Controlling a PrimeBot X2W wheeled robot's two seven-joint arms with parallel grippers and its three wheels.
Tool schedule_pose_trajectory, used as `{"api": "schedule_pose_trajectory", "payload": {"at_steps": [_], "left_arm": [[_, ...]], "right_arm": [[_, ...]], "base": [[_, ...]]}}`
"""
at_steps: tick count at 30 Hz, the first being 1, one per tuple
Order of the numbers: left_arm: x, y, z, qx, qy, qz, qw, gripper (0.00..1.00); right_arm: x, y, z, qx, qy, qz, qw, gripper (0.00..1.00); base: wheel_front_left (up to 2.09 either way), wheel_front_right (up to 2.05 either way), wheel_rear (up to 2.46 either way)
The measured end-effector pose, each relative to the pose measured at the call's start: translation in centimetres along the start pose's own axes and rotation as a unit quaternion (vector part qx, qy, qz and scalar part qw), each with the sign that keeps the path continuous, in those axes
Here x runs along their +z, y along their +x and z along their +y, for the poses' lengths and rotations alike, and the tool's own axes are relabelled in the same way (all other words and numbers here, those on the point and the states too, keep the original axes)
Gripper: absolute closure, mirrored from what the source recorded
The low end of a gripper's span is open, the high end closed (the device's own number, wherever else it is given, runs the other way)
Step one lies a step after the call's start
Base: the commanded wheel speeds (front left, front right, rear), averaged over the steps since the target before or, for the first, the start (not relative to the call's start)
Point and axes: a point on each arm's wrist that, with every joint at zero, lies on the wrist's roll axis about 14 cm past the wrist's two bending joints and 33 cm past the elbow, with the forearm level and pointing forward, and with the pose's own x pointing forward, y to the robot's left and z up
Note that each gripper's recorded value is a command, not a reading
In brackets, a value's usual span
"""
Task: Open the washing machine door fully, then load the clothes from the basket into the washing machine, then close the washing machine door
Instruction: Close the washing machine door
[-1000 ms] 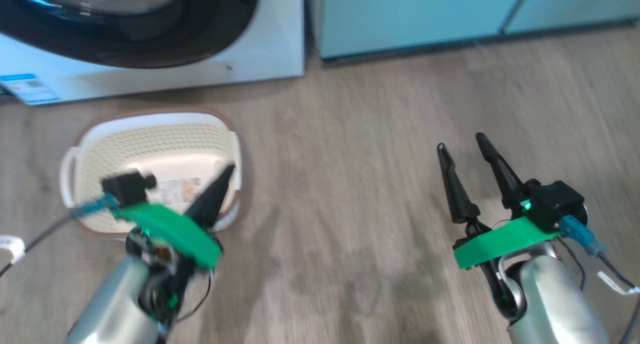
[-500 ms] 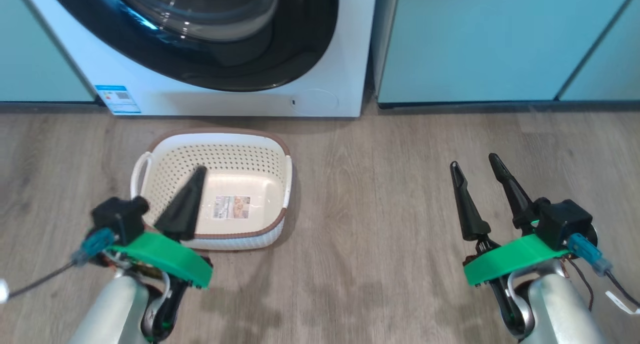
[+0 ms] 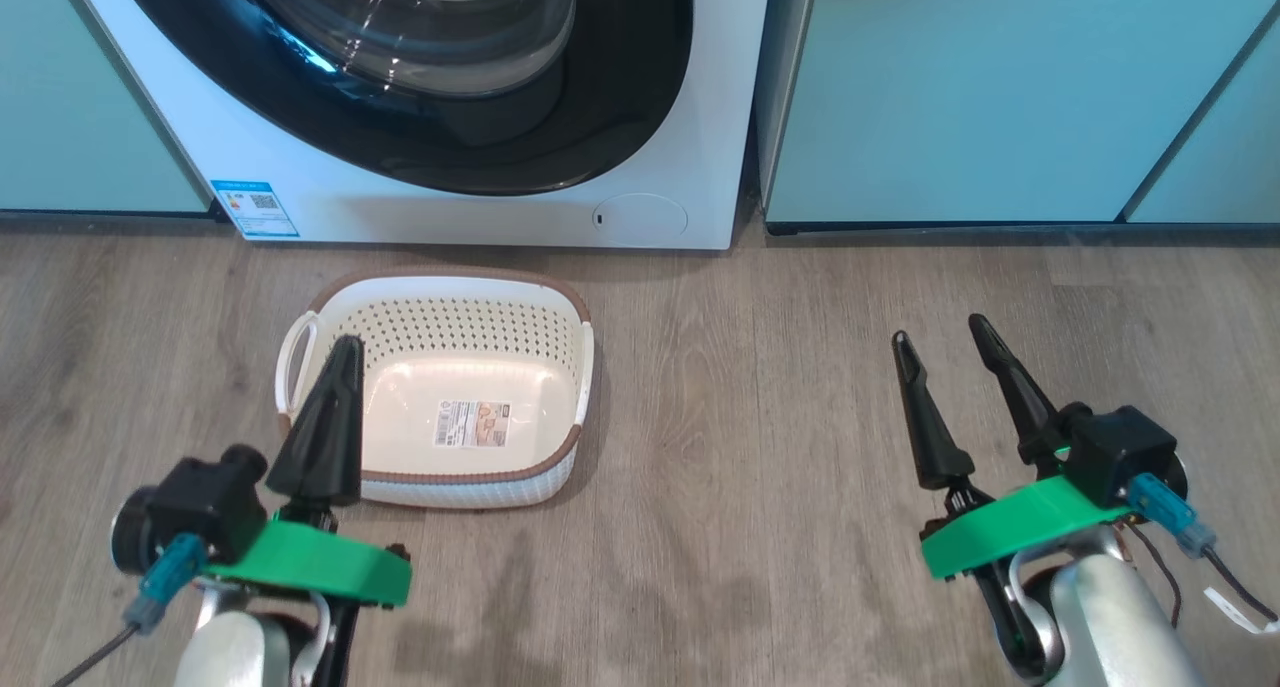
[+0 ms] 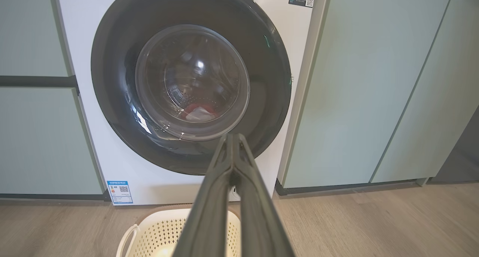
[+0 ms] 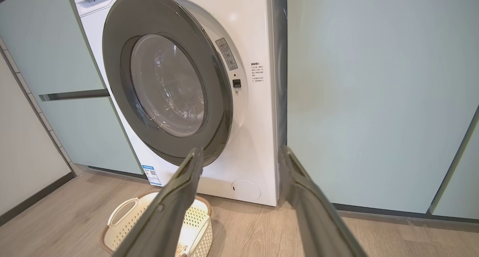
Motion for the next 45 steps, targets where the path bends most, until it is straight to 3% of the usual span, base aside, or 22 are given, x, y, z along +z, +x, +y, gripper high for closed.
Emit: {"api": "schedule_pose_trajectory", "payload": {"at_steps": [5,7,8,38,39,40,45], "left_arm": [[-1.2,-0.7,-0.2,-0.001,-0.012,0.019,1.0,0.98],[-1.6,-0.9,-0.4,-0.004,-0.022,0.025,0.999,0.39],[-1.6,-0.8,-0.5,-0.004,-0.024,0.025,0.999,0.0],[-3.3,-0.9,-1.1,-0.013,-0.03,0.05,0.998,0.0],[-3.4,-0.9,-1.1,-0.012,-0.03,0.052,0.998,0.0],[-3.5,-0.9,-1.0,-0.011,-0.03,0.053,0.998,0.0],[-4.1,-0.6,-0.6,-0.006,-0.03,0.06,0.998,0.0]], "right_arm": [[0.1,-0.1,0.1,0.002,0.0,-0.001,1.0,0.0],[0.2,-0.2,0.1,0.001,0.001,-0.002,1.0,0.0],[0.2,-0.2,0.1,0.0,0.003,-0.003,1.0,0.0],[-0.1,-0.1,-0.1,-0.002,0.004,0.0,1.0,0.0],[-0.1,0.0,-0.1,-0.001,0.005,-0.001,1.0,0.31],[0.0,0.2,0.0,0.0,0.006,-0.002,1.0,1.0],[0.0,1.0,1.0,0.016,0.012,-0.006,1.0,1.0]], "base": [[0.0,0.0,0.0],[0.0,0.0,0.0],[0.0,0.0,0.0],[0.0,0.0,0.0],[0.0,0.0,0.0],[0.0,0.0,0.0],[0.0,0.0,0.0]]}}
